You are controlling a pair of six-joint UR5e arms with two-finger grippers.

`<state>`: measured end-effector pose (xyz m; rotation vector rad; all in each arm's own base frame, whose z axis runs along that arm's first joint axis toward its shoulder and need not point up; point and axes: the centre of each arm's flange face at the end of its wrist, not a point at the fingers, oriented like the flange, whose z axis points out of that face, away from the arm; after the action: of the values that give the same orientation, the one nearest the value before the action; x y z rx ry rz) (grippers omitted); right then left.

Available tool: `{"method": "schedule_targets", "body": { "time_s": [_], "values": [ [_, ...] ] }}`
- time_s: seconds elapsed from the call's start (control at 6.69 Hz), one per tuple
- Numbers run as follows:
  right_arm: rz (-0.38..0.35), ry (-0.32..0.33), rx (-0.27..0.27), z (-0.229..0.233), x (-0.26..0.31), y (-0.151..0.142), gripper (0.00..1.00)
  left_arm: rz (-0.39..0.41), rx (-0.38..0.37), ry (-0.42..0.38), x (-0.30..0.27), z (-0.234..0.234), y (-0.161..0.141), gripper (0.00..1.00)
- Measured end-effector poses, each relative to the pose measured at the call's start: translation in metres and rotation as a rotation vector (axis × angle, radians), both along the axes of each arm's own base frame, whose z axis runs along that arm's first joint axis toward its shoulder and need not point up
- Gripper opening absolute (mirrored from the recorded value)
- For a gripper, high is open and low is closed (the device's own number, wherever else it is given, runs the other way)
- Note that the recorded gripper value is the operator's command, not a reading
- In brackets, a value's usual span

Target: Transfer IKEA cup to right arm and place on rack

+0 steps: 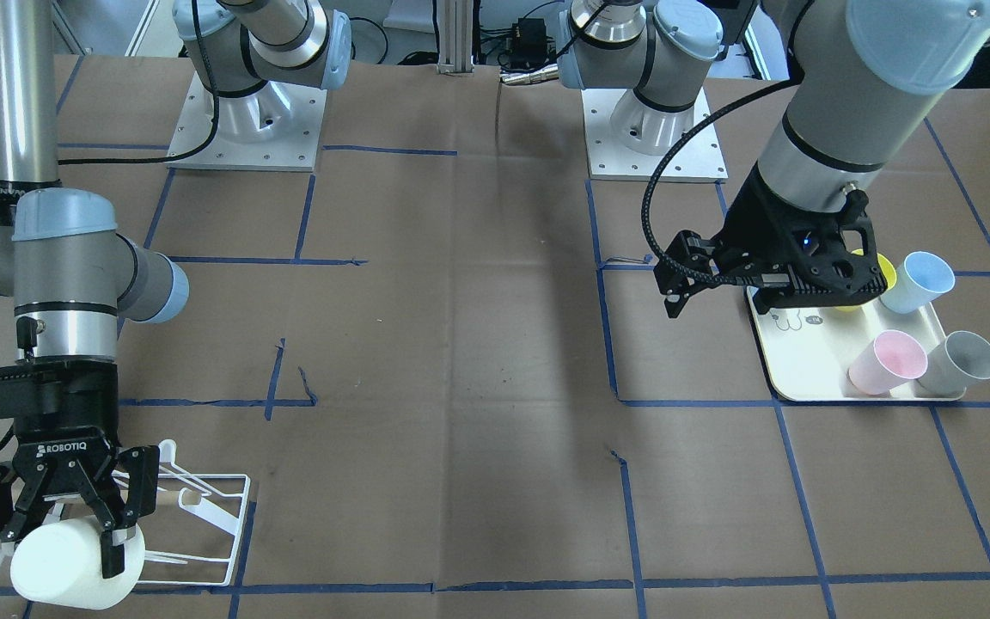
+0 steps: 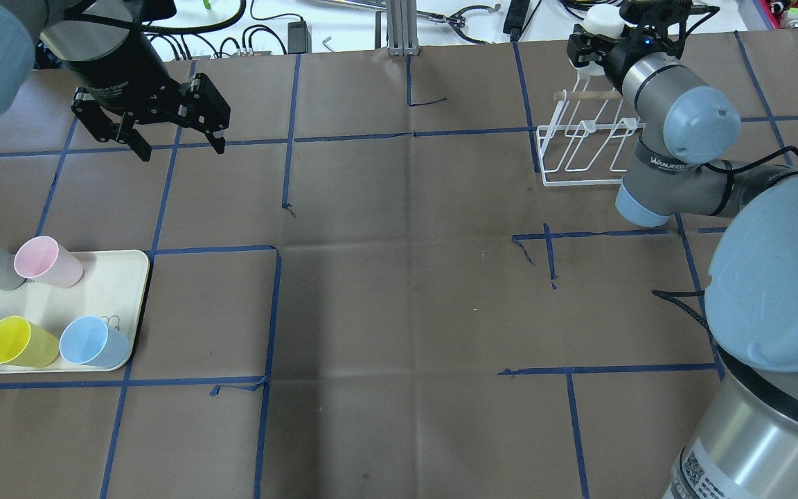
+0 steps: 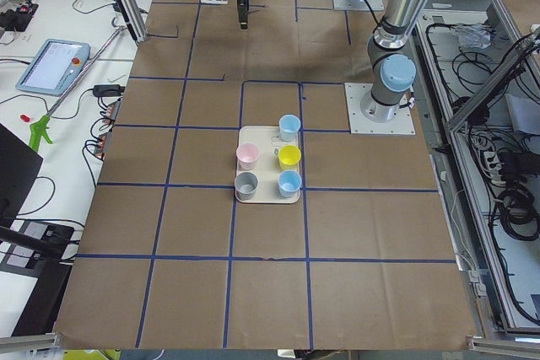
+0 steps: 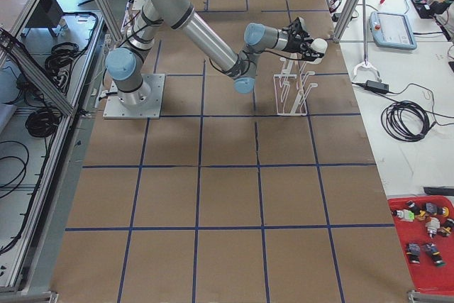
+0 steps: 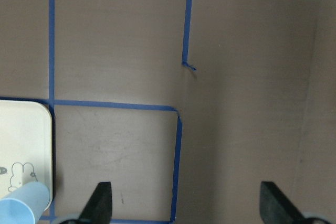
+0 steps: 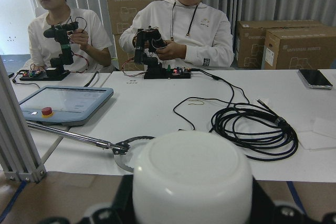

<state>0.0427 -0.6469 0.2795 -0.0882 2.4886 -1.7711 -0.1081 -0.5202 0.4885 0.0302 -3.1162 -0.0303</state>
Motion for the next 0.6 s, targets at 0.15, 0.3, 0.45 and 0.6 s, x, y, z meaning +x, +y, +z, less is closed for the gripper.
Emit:
{"method": "schedule_targets", "body": {
  "time_s": [0.15, 0.3, 0.45, 0.6],
  "values": [
    [-0.004, 0.001, 0.003, -0.006, 0.000, 0.000, 0.27, -0.026, 0.007, -0.002, 0.004, 0.003, 0.021, 1.00],
    [-0.006, -0.002, 0.017, -0.013, 0.000, 0.002, 0.30, -0.020, 0.026, -0.009, 0.020, -0.003, 0.047, 0.99],
    [-0.006, -0.005, 0.034, -0.019, 0.002, 0.004, 0.99, -0.012, 0.054, -0.027, 0.050, -0.018, 0.076, 0.99],
    [-0.005, -0.010, 0.044, -0.021, 0.003, 0.006, 1.00, -0.012, 0.091, -0.034, 0.087, -0.040, 0.102, 0.99]
  ]
}}
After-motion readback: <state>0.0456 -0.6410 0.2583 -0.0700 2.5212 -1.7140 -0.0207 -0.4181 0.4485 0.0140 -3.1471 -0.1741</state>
